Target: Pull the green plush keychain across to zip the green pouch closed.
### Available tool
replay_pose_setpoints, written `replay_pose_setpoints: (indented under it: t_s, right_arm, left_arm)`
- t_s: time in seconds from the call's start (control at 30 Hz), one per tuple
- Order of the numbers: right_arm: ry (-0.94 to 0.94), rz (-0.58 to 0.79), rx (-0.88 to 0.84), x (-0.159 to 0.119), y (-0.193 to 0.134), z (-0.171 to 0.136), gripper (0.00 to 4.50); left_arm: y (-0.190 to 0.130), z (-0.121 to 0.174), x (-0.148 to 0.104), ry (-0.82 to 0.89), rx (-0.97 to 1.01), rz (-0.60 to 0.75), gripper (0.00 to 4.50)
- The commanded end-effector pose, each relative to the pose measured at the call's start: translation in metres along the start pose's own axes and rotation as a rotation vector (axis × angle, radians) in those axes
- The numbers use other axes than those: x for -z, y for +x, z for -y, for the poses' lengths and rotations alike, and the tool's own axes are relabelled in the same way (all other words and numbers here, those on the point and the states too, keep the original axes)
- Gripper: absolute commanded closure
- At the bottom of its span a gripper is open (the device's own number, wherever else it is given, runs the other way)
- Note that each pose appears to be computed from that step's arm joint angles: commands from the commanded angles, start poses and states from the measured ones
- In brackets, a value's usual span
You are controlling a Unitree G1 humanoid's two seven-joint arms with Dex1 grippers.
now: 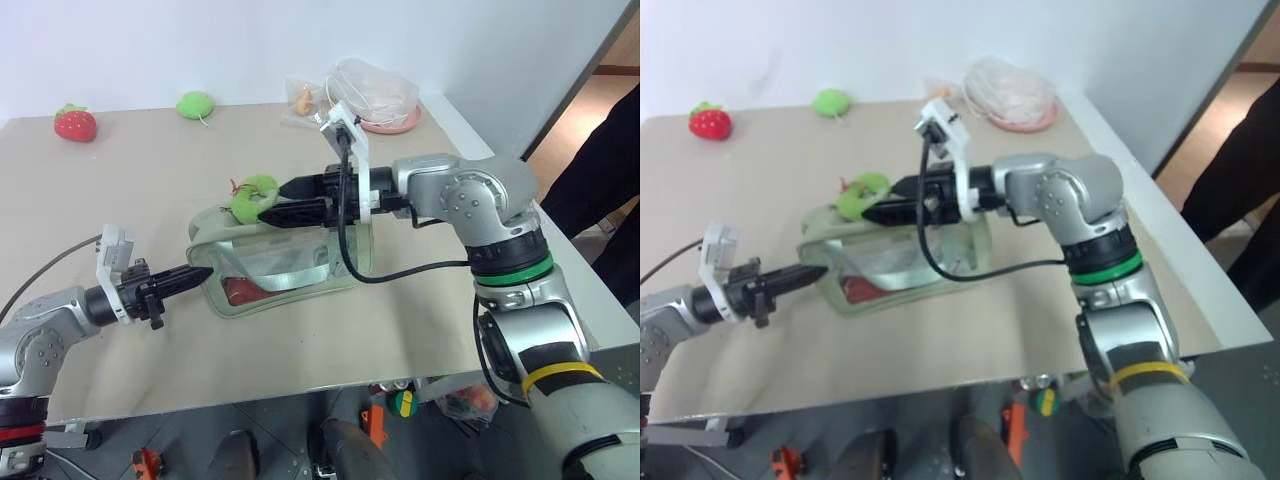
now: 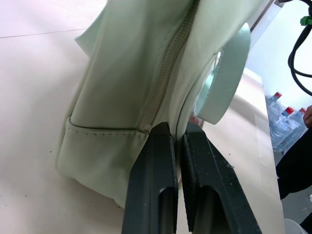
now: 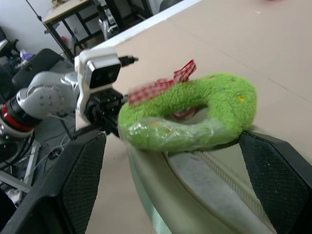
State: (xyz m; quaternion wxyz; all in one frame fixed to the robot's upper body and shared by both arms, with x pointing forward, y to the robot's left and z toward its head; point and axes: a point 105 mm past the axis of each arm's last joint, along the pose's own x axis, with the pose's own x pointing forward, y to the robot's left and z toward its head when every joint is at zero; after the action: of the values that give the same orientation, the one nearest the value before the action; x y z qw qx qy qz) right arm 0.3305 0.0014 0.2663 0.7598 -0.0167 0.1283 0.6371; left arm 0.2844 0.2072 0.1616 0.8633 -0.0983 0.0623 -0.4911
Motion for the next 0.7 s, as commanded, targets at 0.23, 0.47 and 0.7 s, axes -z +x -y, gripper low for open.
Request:
replay_pose_setpoints:
  t_s: [0.23,0.47,0.7]
  right_arm:
    - [0.036,0.112,0.020,-0.034,-0.010,0.012,0.04]
    - [0.050,0.148,-0.025,-0.042,-0.003,0.003,1.51]
    - [0.050,0.132,-0.034,-0.036,-0.003,0.002,4.05]
  left_arm:
    - [0.001,0.005,-0.001,0.011,0.016,-0.019,4.50]
    - [0.004,0.005,0.000,0.009,0.023,-0.017,4.50]
    - [0.004,0.005,0.001,0.005,0.021,-0.013,4.50]
